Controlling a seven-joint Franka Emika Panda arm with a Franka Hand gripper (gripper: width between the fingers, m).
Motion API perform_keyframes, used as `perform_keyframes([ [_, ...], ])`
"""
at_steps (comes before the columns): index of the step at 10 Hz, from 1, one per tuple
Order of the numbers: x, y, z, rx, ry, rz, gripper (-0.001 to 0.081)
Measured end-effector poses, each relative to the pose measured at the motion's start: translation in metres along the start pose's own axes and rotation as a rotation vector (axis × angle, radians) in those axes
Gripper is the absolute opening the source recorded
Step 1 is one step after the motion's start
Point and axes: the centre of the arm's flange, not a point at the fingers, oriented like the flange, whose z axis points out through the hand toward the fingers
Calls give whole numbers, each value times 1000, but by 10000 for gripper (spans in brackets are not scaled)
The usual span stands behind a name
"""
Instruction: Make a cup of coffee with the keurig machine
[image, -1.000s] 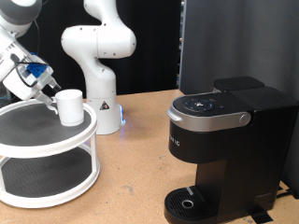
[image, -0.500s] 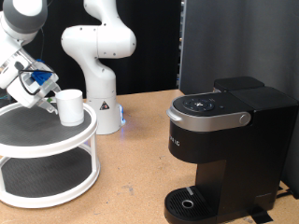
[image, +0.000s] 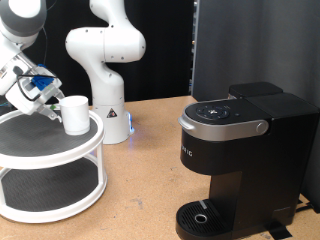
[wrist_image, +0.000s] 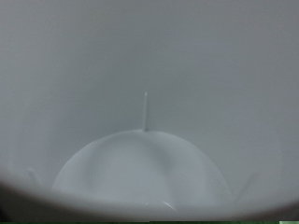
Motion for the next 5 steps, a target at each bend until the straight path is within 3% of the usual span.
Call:
perform_keyframes([
  [1,-1,0,-1,-1,7,2,803],
  [3,-1,0,-1,-4,15,4,541],
  [4,-1,1,-2,-8,19,5,541],
  [5,0,1,-2,-12,23,5,341],
])
